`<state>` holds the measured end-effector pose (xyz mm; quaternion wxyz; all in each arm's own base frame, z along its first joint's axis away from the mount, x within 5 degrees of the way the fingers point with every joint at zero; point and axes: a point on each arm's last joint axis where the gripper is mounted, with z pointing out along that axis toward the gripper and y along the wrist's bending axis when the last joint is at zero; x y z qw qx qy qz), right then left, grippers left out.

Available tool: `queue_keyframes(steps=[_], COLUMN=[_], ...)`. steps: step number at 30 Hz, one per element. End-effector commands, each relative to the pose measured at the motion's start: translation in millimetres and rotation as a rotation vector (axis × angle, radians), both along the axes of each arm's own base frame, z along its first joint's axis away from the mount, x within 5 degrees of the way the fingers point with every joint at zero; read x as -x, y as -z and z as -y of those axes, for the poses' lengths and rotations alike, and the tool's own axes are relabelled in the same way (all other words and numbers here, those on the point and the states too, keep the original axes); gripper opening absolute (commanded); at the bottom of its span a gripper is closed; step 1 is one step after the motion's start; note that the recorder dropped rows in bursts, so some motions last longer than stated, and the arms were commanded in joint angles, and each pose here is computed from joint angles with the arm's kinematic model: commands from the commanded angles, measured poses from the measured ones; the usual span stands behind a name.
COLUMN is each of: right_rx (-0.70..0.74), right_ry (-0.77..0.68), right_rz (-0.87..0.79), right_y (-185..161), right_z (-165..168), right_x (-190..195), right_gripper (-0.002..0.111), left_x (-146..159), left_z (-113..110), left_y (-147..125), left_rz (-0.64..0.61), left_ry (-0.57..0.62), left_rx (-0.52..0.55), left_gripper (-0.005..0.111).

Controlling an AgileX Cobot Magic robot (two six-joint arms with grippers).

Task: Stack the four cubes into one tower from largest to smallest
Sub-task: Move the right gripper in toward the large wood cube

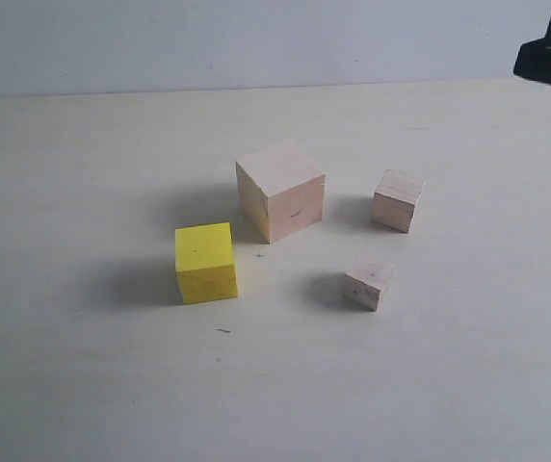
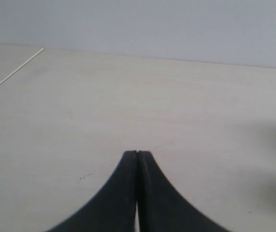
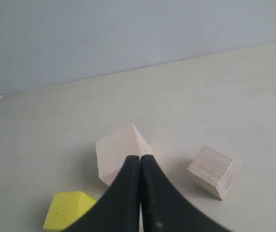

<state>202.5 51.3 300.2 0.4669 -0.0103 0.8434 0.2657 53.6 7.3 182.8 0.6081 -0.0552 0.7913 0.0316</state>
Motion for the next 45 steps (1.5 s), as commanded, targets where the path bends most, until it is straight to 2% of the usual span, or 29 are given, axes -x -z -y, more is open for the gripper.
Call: queue_keyframes(steps=[1,6,9,18,24,30,32,35,40,45], right_rx=[0.005,-0.073,-0.064,-0.099,-0.068,-0.098,-0.100,-0.090,-0.068,-0.002], right_ry=[-0.071,-0.238,-0.304,-0.306,-0.286,-0.271,-0.279,-0.304,-0.337,-0.292], right_rz=[-0.091,-0.235,-0.285,-0.319,-0.227,-0.239,-0.246,-0.245,-0.218,-0.197], right_y=[18,30,36,43,40,44,48,55,60,66], right_z=[-6,-22,-26,-28,-26,-27,-28,-33,-48,-53], right_x=[-23,-48,-57,-63,-69,-73,-76,-79,-80,-84], right_gripper=[0.000,0.001,0.006,0.009,0.009,0.005,0.000,0.000,0.000,0.000], left_x=[0,0,0,0,0,0,-1,-2,-3,-3], left_z=[0,0,0,0,0,0,0,-1,2,3], left_y=[0,0,0,0,0,0,-3,-11,-31,-34], left_rz=[0.009,0.009,0.009,0.009,0.009,0.012,0.037,0.121,0.334,0.367], left_ry=[0.008,0.008,0.008,0.008,0.008,0.007,0.008,0.014,0.041,0.045], left_rx=[-0.005,-0.005,-0.005,-0.005,-0.005,-0.016,-0.039,-0.107,-0.154,-0.157], left_gripper=[0.000,0.000,0.000,0.000,0.000,0.000,0.000,0.000,0.000,0.000])
